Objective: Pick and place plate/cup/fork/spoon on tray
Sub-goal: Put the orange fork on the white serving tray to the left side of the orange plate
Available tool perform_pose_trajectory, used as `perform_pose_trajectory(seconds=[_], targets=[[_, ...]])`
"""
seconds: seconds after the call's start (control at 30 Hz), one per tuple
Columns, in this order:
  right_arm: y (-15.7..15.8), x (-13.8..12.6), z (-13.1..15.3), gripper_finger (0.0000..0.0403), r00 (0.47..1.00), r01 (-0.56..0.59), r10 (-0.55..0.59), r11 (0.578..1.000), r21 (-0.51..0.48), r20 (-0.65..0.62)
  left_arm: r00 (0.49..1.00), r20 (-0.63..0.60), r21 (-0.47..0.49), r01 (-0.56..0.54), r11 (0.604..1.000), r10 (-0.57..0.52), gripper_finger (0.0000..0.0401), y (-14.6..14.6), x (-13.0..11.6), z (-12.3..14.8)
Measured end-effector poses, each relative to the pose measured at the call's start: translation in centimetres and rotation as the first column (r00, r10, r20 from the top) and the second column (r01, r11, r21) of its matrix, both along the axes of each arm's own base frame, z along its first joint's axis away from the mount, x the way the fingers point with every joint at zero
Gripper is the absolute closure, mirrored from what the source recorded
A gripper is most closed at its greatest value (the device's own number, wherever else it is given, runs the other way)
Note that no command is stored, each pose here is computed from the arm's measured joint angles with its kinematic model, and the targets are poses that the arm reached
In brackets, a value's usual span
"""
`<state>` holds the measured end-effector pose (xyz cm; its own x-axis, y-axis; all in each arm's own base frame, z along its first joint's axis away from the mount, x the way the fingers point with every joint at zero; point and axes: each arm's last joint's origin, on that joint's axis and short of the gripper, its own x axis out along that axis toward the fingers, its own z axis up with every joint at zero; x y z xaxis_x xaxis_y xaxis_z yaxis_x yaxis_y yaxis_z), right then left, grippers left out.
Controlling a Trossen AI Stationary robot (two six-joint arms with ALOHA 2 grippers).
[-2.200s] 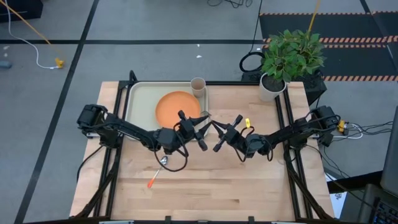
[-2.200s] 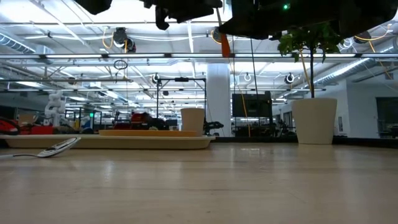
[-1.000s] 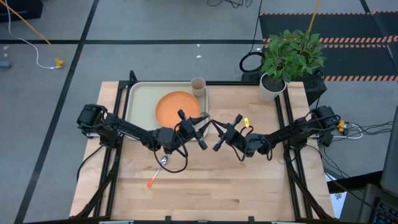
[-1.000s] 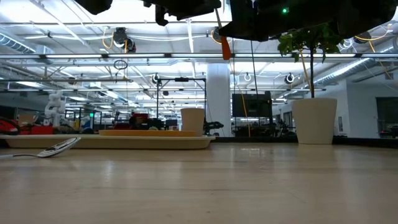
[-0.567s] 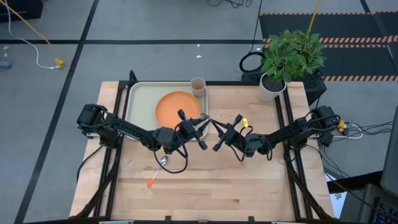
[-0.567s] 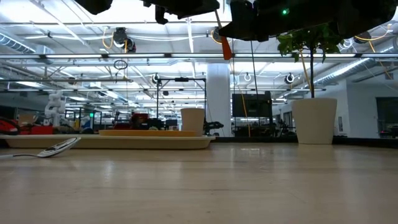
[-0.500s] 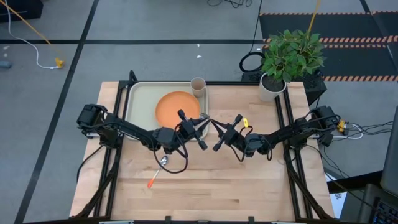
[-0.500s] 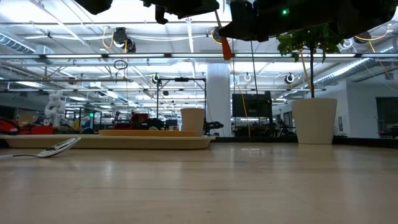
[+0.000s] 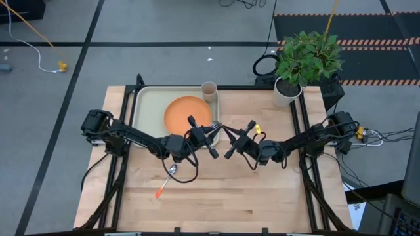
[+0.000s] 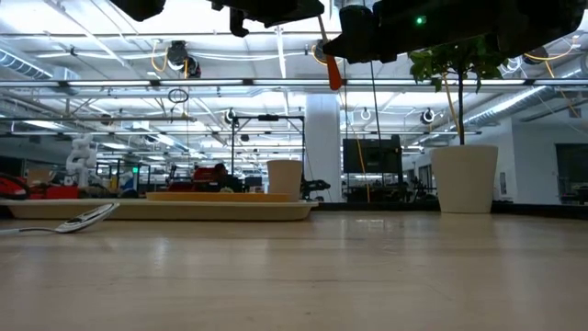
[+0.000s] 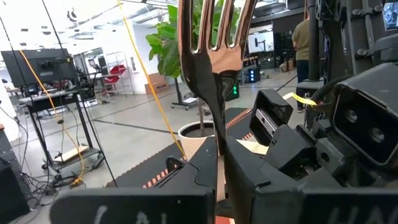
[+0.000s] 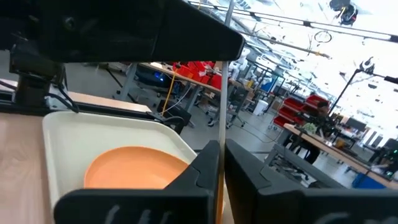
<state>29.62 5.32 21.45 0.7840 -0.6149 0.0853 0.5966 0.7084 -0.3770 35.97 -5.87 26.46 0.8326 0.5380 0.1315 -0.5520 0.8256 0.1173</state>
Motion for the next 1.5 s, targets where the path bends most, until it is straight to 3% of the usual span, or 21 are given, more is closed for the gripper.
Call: perform_pose_trajectory(seconds=[0.37, 0.5, 0.77, 1.0, 1.17, 1.33, 1.5], targets=[[0.8, -0.5, 0.9, 0.0311, 1.0, -0.027, 0.028, 0.999, -0.026, 0.006, 1.0, -0.023, -0.008, 0.014, 1.0, -0.015, 0.0387, -0.2, -1.2, 1.6], [1.3, -0.8, 1.2, 0.028, 0.999, -0.043, 0.043, 0.999, -0.034, 0.003, 0.995, -0.093, -0.009, 0.032, 0.999, -0.032, 0.0386, -0.4, -2.4, 2.6], [2.0, -1.7, 2.5, 0.0263, 0.998, -0.069, 0.068, 0.996, -0.064, -0.009, 0.955, -0.297, -0.102, -0.009, 0.995, -0.022, 0.0385, 0.7, -6.9, 4.3], [1.6, -2.9, 4.3, 0.0267, 0.998, -0.065, 0.065, 0.995, -0.07, 0.001, 0.885, -0.464, -0.208, -0.153, 0.966, 0.04, 0.0393, 2.5, -11.2, 4.0], [1.5, -3.2, 4.3, 0.0267, 0.997, -0.07, 0.068, 0.996, -0.063, -0.035, 0.841, -0.531, -0.312, -0.313, 0.897, 0.108, 0.0383, 3.9, -14.0, 3.4], [1.4, -3.1, 4.3, 0.0267, 0.992, -0.128, 0.128, 0.992, -0.013, 0.002, 0.768, -0.608, -0.409, -0.521, 0.749, 0.202, 0.0384, 5.3, -16.6, 2.3], [1.4, -2.9, 4.0, 0.0267, 0.983, -0.179, 0.176, 0.982, -0.057, -0.054, 0.712, -0.645, -0.443, -0.645, 0.623, 0.278, 0.0394, 6.4, -17.7, 1.7]])
